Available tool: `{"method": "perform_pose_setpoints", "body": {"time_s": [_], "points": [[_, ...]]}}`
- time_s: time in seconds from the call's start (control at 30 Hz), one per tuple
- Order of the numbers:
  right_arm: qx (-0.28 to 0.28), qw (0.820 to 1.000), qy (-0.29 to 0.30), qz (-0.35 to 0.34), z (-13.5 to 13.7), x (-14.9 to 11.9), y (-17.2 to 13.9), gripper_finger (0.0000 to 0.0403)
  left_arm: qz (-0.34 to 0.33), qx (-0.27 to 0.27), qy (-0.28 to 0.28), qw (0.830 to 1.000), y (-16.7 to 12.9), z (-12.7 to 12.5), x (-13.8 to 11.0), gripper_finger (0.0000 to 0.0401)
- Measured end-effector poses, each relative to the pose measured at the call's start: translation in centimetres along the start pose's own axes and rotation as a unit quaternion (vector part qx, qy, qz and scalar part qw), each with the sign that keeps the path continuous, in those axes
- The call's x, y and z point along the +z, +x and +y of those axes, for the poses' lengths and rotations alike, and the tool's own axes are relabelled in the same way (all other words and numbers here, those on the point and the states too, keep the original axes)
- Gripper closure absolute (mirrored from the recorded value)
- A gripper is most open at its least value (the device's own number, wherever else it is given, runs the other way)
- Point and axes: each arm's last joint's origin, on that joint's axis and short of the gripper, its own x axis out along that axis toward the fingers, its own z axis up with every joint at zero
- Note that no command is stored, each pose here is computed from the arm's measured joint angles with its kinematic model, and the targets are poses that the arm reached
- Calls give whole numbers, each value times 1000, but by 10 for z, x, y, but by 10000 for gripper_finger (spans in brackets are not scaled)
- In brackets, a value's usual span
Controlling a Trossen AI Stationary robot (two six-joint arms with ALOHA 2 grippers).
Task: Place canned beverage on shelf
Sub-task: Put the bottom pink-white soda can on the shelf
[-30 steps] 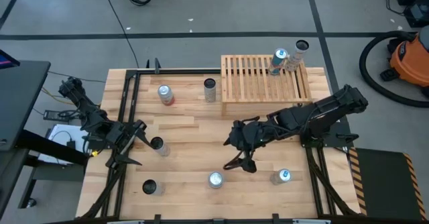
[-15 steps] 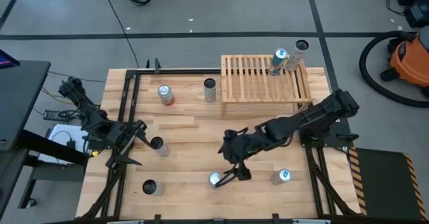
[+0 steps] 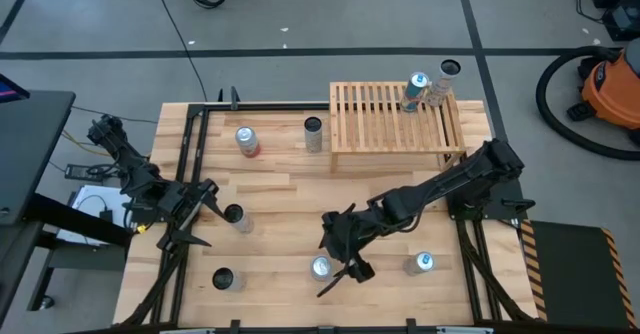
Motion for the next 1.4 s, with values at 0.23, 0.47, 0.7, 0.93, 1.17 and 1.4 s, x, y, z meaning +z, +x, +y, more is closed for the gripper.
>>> {"method": "perform_pose_setpoints", "body": {"time_s": [0.23,0.47,0.7,0.93,1.17,1.4], "points": [[-1,1000,-28,-1,-2,-2,12,14,-2,0,-54,999,0,0,0,86],[-6,1000,-31,0,-3,-5,25,14,-19,-1,-59,998,0,0,4,86],[-14,1000,-19,7,-3,-9,36,14,-38,-2,-63,997,0,0,8,86],[-8,1000,-25,14,2,-12,46,14,-49,-3,-57,997,-1,0,10,86],[-7,999,-28,25,3,-18,57,14,-50,-3,-57,997,-1,0,10,86],[-16,998,-31,42,1,-24,64,14,-42,-3,-65,997,0,0,8,86]]}}
